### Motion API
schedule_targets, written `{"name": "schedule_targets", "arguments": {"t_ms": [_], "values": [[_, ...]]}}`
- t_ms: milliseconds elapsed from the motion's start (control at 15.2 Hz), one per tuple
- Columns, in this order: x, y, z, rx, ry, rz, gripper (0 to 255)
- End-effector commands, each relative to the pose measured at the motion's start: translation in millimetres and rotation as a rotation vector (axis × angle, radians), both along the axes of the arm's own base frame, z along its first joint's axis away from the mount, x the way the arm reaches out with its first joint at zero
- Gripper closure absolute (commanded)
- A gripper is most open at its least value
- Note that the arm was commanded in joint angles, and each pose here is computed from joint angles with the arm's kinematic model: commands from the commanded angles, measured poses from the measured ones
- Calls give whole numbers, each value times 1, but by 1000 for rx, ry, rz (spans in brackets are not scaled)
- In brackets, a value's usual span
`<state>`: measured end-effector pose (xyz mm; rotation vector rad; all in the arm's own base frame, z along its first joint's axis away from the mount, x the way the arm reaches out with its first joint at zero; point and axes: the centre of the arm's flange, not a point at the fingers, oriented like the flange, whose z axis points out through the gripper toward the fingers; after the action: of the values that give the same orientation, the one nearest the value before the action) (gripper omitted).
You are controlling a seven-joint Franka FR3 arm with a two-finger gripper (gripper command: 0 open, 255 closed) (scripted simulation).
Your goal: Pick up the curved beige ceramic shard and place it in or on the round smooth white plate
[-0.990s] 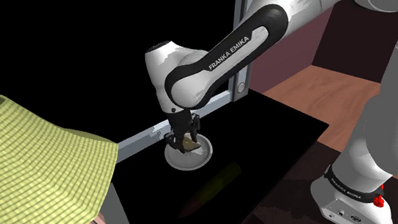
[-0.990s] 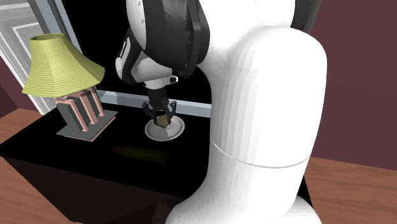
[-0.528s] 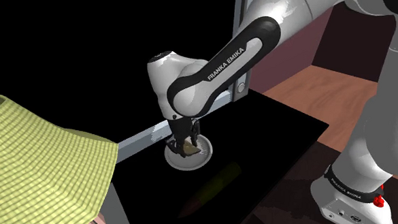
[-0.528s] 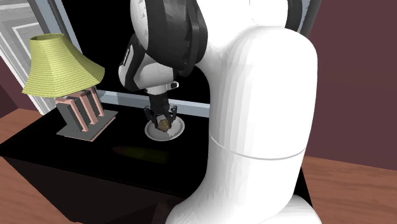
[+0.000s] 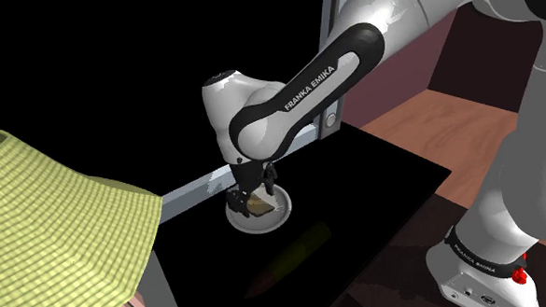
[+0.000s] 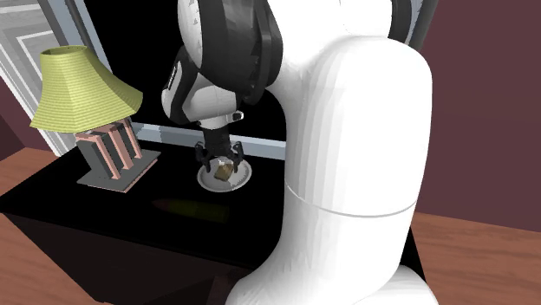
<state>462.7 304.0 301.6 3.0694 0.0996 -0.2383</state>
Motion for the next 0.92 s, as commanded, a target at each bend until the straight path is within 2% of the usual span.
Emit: {"name": "schedule_targets", "arguments": {"t_ms": [0,66,330,858], "values": [[0,0,0,0,0,0,0],[0,0,0,0,0,0,0],[8,3,49,0,0,0,0],[8,3,49,0,0,0,0]]}}
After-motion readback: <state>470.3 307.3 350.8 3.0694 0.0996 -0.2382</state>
